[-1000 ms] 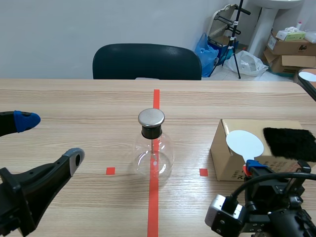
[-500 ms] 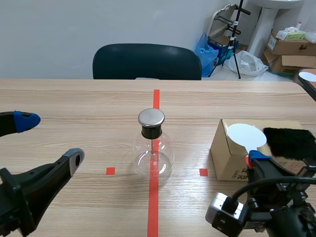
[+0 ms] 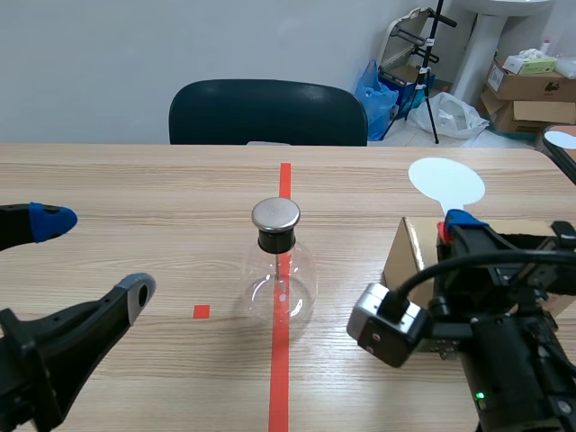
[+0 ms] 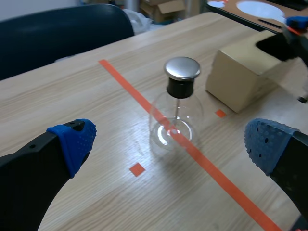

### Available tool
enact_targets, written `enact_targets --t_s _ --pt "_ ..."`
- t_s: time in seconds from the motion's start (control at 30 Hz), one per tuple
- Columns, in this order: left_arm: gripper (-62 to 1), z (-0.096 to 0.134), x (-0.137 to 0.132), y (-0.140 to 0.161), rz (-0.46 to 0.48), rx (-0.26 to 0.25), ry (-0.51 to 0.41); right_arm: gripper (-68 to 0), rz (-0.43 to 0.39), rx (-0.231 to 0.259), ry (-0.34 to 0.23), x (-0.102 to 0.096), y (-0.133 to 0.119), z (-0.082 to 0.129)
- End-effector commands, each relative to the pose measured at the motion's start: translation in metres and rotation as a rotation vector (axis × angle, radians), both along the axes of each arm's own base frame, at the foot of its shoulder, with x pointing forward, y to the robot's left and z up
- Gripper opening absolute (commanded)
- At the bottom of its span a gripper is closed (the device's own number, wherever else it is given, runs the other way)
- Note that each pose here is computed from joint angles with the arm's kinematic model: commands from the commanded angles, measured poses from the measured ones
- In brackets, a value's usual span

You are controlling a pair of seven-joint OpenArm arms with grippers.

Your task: Do the electroscope experiment

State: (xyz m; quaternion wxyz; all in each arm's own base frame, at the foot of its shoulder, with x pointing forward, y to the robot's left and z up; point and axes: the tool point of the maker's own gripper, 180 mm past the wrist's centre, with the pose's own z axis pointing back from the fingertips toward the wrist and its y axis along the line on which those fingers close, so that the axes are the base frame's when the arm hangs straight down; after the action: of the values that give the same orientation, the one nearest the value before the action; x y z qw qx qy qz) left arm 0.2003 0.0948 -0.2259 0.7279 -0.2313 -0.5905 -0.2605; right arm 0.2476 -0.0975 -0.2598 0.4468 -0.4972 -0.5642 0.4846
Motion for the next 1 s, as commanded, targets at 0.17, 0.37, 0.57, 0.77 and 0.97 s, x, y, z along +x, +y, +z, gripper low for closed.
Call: enact_targets --t_s 0.17,0.37,0.57,0.77,0.97 --pt "-58.3 -0.014 0.031 0.040 0.075 -0.106 0.090 -66.6 -0.003 0.012 -0.076 0.014 0.009 0.019" --pt "-56.7 -0.030 0.062 0.081 0.104 -0.105 0.063 -66.6 0.017 0.015 -0.076 0.013 0.022 0.017" --pt "-56.6 -0.055 0.077 0.092 0.030 -0.018 0.029 -66.6 0.026 0.008 -0.046 0.012 0.031 0.003" --pt "-56.7 -0.081 0.070 0.062 -0.117 0.023 -0.011 -66.6 0.032 -0.006 -0.027 0.012 0.036 -0.008" --pt "-56.6 -0.100 0.056 0.022 -0.265 0.008 -0.012 -66.6 0.035 0.006 -0.009 0.018 0.038 -0.010"
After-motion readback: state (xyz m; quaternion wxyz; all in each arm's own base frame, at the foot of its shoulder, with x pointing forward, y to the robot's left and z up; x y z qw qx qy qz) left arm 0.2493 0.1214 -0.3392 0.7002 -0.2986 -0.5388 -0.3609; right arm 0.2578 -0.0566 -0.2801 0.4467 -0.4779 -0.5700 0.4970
